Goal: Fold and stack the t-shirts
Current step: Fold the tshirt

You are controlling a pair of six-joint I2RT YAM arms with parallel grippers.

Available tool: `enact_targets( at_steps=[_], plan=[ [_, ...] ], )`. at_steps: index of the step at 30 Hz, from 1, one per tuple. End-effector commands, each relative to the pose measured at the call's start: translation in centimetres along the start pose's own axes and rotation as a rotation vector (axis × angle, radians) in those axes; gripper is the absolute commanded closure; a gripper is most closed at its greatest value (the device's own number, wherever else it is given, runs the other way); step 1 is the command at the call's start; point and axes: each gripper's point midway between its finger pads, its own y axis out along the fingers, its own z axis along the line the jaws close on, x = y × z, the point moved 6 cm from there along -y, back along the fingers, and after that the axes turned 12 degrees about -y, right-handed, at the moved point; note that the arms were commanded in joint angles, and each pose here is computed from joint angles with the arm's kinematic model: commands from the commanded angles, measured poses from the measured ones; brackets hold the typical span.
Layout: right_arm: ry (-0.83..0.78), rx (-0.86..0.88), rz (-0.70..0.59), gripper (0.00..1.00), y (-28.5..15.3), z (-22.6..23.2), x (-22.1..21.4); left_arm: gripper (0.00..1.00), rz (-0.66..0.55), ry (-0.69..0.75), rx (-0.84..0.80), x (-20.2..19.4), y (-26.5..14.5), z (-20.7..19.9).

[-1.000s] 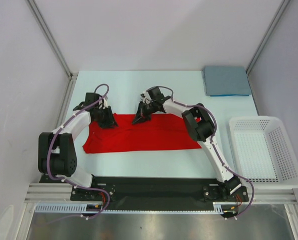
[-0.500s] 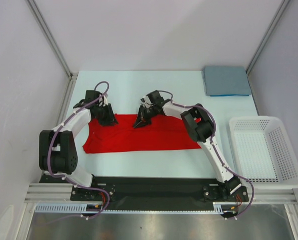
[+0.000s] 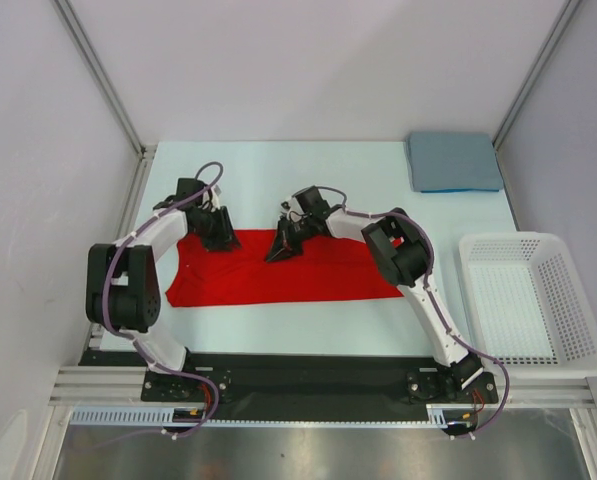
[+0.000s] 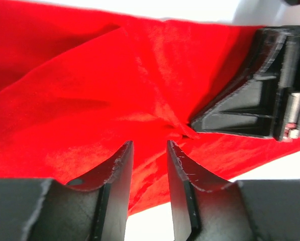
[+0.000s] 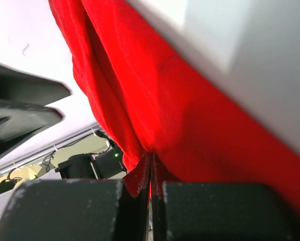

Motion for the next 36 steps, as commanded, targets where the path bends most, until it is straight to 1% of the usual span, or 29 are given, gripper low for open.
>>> enact_targets(
  at_steps=[1,3,6,11,16,21,25,28,31,34,36],
  plan=[
    [-0.031,0.048,-0.001,1.00,-0.4,2.3,-0.4,0.61,0.013,0.023,-0.034,0.9,0.6,-0.6],
    [-0.044,0.037,-0.003,1.00,-0.5,2.1,-0.4,0.58,0.044,0.018,-0.019,0.8,1.4,-0.2],
    [-0.045,0.030,-0.021,1.00,-1.3,2.0,0.1,0.56,0.056,0.018,-0.007,1.0,1.9,0.1],
    [-0.057,0.007,-0.061,1.00,-4.3,2.4,0.8,0.55,0.074,0.004,0.001,0.8,2.4,0.3],
    [-0.037,0.018,-0.057,1.00,-5.8,1.7,-0.7,0.56,0.105,-0.013,0.038,-0.1,3.1,1.3],
    [-0.004,-0.021,-0.024,1.00,-6.7,-0.8,-4.0,0.55,0.107,-0.016,0.063,-0.5,3.1,1.8],
    [0.035,-0.031,-0.058,1.00,-7.9,-2.7,-4.9,0.55,0.103,-0.016,0.084,-0.4,3.1,2.1],
    [0.032,-0.028,-0.081,1.00,-8.7,-3.0,-4.6,0.55,0.099,-0.014,0.096,-0.2,3.2,2.2],
    [0.014,-0.026,-0.097,0.99,-9.6,-2.3,-4.0,0.55,0.101,-0.009,0.105,-0.2,3.3,2.3],
    [0.011,-0.062,-0.117,0.99,-10.9,-2.7,-3.9,0.55,0.095,-0.006,0.111,-0.1,3.3,2.4],
    [0.044,-0.111,-0.125,0.99,-12.2,-4.1,-4.2,0.55,0.096,-0.007,0.111,-0.2,3.3,2.4]
  ],
)
